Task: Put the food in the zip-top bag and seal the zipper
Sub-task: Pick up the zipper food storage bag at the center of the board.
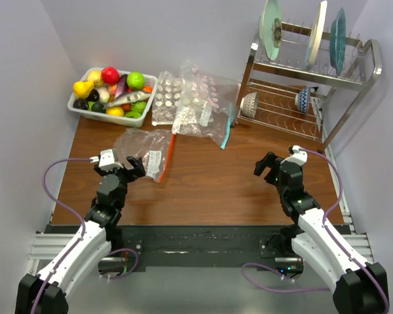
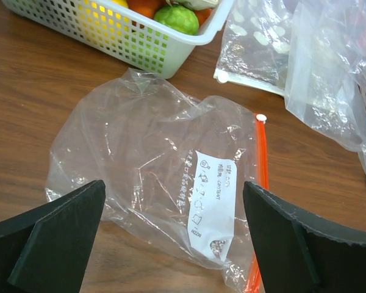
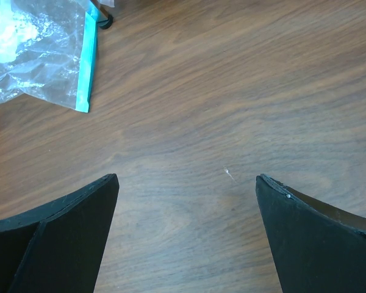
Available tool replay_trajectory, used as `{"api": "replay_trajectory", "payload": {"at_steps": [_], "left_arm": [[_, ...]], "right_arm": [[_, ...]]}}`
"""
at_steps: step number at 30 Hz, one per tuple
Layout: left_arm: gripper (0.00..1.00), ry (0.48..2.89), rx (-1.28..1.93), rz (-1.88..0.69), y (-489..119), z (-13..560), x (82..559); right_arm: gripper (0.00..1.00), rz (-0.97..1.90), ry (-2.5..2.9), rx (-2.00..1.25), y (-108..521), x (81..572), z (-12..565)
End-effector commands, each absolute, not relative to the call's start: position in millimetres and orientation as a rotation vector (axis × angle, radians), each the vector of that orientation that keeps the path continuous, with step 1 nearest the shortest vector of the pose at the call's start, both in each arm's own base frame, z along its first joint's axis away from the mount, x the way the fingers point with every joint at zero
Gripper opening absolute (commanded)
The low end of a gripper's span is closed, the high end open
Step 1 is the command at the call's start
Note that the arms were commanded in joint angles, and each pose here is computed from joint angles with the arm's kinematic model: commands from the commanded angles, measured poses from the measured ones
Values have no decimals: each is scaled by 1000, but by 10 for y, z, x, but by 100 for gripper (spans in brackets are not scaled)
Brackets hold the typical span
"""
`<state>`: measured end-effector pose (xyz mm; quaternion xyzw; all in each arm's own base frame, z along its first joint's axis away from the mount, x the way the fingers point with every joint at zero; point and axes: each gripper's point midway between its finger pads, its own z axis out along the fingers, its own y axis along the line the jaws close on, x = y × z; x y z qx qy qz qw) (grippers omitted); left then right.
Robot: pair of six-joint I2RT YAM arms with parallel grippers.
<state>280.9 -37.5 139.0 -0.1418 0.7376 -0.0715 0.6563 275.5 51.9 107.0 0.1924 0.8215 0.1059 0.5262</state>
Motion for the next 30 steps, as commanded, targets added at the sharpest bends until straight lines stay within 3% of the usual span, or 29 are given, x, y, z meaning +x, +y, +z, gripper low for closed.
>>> {"api": "replay_trajectory", "payload": {"at_steps": [1, 10, 16, 23, 30], "left_arm": [[100, 1637, -252, -214, -502, 1547, 2860], [94, 1714, -170, -332, -890, 1677, 3091], [89, 1878, -69, -245, -1203, 1638, 3440], [68, 2043, 95, -115, -1539, 1346, 3740], [63, 2109, 217, 1, -1779, 1177, 3854]], "right_arm": [[99, 269, 1927, 470, 520, 2782, 1133], [96, 256, 1938, 501, 489, 2755, 1115], [96, 266, 1929, 502, 495, 2752, 1124], [96, 265, 1932, 496, 499, 2753, 1118], [96, 259, 1939, 496, 499, 2770, 1108]]}}
